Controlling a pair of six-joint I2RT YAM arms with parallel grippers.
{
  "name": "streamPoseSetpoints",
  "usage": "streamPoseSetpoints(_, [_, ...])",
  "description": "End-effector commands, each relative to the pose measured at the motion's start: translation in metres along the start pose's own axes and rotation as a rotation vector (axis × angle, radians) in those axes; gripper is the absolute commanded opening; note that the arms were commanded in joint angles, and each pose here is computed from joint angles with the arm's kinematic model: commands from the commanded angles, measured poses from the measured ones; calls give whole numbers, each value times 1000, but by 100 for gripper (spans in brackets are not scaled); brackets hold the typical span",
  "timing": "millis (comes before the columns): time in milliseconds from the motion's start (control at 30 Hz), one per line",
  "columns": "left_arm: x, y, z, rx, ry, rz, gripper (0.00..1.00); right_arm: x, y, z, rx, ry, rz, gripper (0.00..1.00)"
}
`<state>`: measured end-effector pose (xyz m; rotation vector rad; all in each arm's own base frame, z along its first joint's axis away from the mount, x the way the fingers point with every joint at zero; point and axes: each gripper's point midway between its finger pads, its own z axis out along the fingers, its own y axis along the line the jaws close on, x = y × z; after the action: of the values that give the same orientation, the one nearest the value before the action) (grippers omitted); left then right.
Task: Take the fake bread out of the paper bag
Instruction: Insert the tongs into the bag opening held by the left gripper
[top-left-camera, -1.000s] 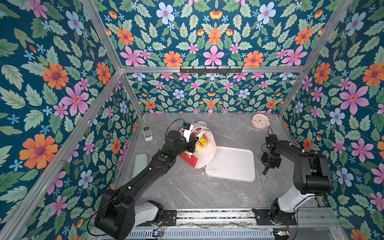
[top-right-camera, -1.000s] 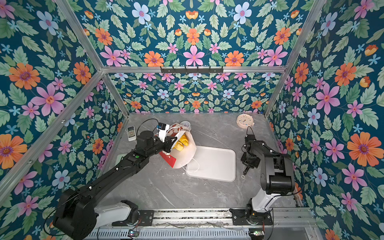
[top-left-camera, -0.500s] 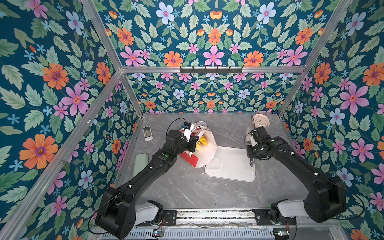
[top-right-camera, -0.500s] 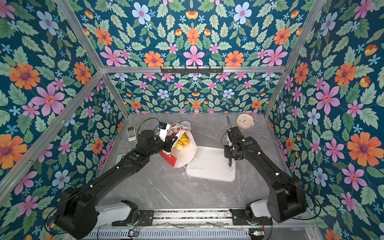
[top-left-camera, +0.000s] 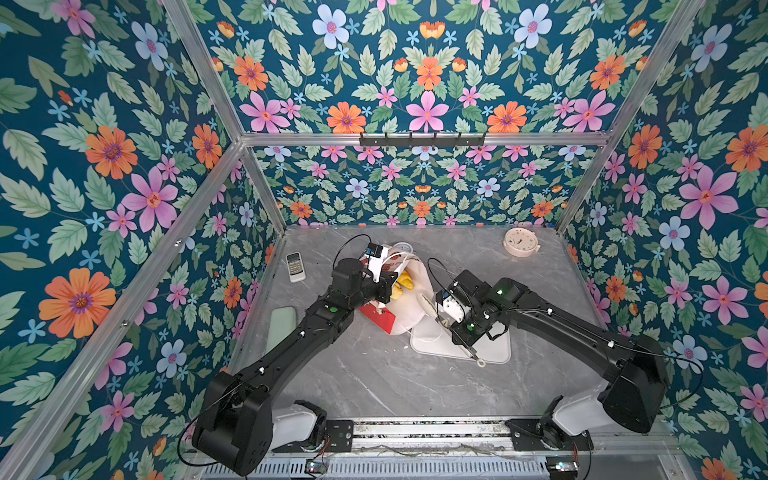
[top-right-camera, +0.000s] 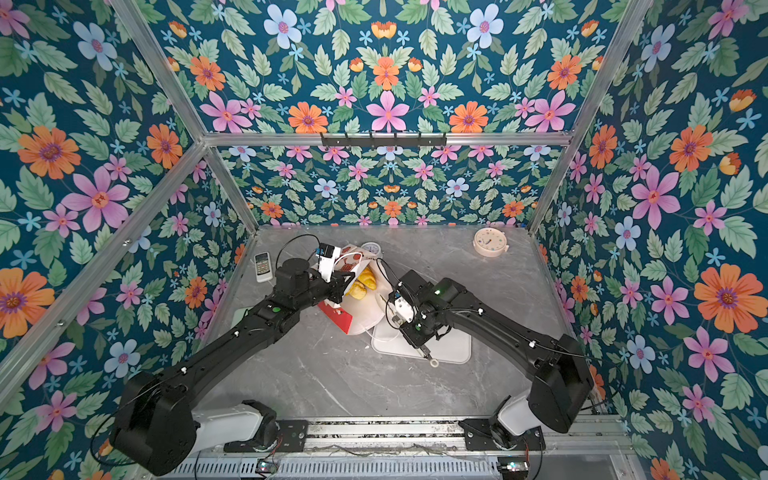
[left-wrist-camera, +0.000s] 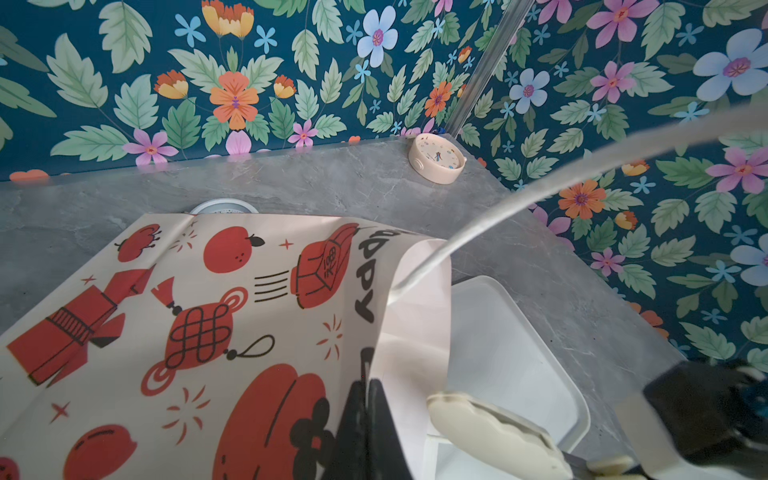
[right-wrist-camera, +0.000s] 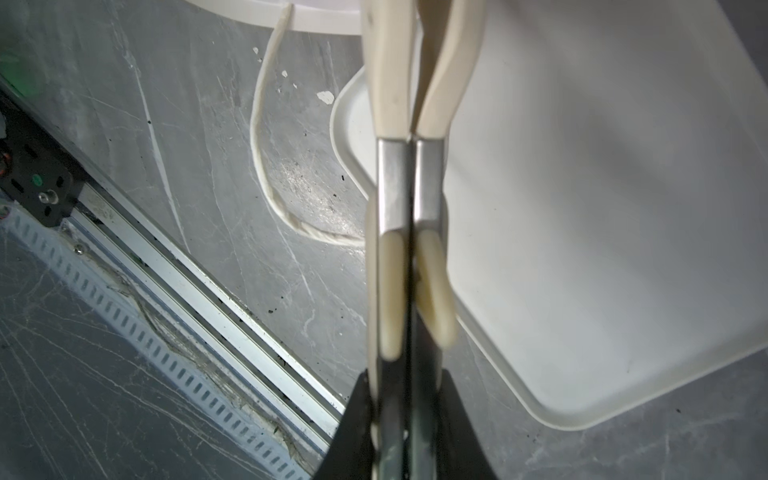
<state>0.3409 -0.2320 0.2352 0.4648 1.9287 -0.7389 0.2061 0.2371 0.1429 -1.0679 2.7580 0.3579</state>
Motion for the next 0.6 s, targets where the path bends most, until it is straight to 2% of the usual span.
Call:
streamPoseSetpoints(0, [-8,-2,-2,2,-20,5,0,-9,5,0,-7,-7,-62,9])
streamPoseSetpoints(167, [-6,-5,-1,11,-15,4,0,-28,-7,8,64,-24,-83,9])
streamPoseSetpoints(300, [-5,-7,0,18,-12,5,0,-42,-24,12,165,-28,-77,14])
streamPoseSetpoints(567, [-5,-12,2,33,-10,7,0,-56,-36,19,232,-27,-74,21])
